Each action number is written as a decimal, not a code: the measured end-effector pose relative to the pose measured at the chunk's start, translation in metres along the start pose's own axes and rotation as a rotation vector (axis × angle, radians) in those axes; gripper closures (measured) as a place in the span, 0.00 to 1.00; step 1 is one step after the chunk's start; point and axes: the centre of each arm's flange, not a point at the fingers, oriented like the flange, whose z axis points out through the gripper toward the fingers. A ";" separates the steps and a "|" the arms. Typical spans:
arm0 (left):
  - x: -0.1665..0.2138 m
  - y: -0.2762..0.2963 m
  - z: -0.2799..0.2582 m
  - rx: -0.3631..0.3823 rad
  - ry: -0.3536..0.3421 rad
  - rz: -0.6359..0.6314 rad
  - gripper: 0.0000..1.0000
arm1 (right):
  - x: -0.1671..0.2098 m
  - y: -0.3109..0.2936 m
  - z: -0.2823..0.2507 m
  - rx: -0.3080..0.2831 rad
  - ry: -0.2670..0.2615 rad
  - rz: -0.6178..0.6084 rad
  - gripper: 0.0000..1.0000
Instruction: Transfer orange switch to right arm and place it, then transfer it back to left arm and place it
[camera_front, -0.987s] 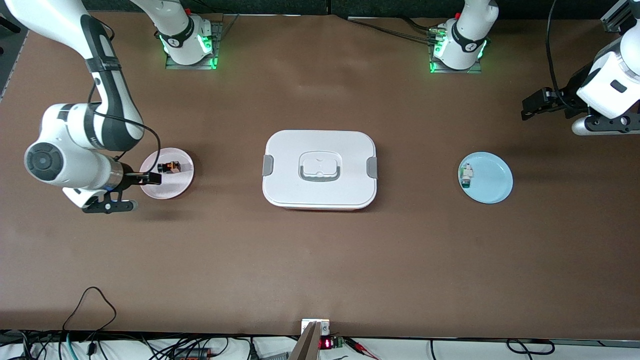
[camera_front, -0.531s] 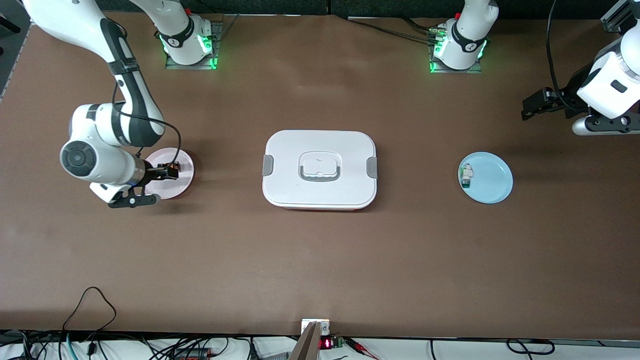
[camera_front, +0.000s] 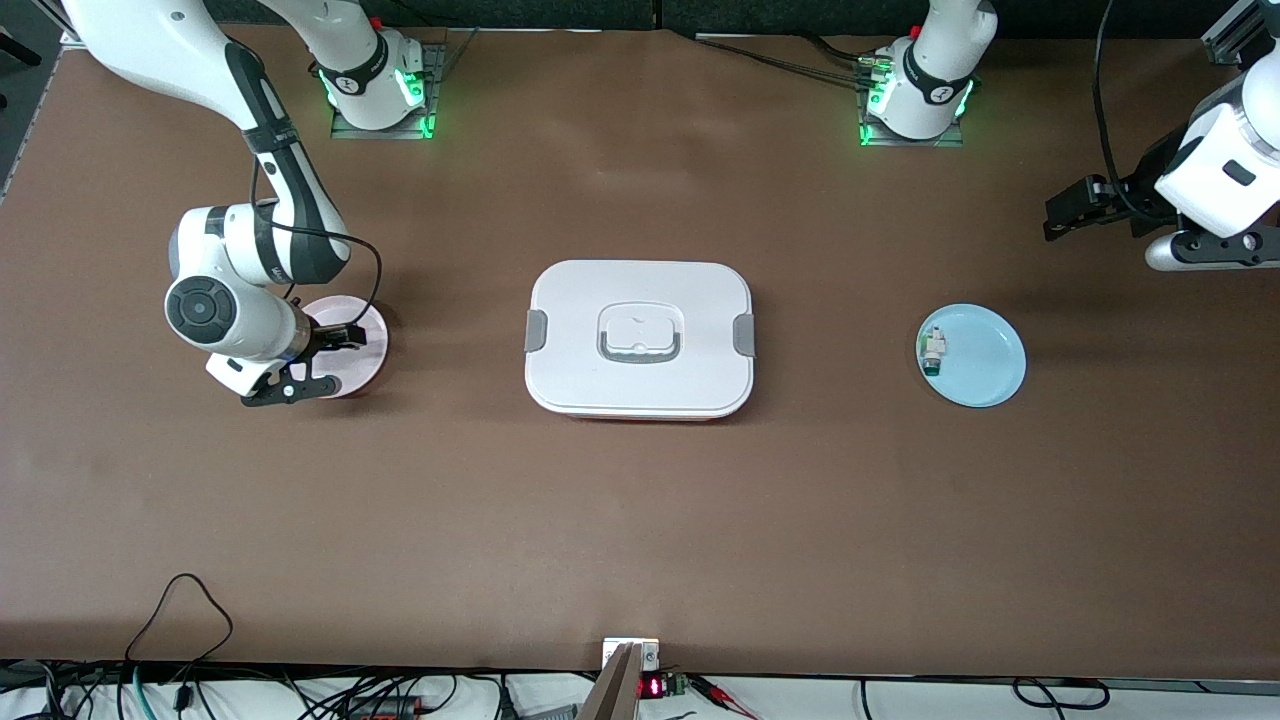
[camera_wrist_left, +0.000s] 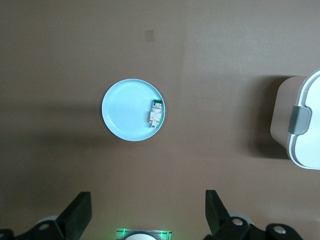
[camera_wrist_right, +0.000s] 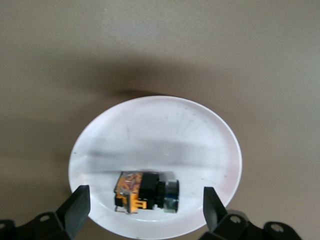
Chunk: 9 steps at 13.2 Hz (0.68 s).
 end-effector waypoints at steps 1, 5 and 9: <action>0.000 0.000 0.000 0.000 0.000 0.000 0.00 | 0.000 0.001 0.001 -0.012 0.000 -0.008 0.00; 0.000 0.000 0.000 0.000 0.000 0.000 0.00 | -0.007 -0.003 0.016 -0.015 0.010 -0.019 0.00; 0.000 0.000 0.000 0.000 0.000 0.000 0.00 | -0.018 -0.007 0.036 -0.010 0.003 -0.027 0.00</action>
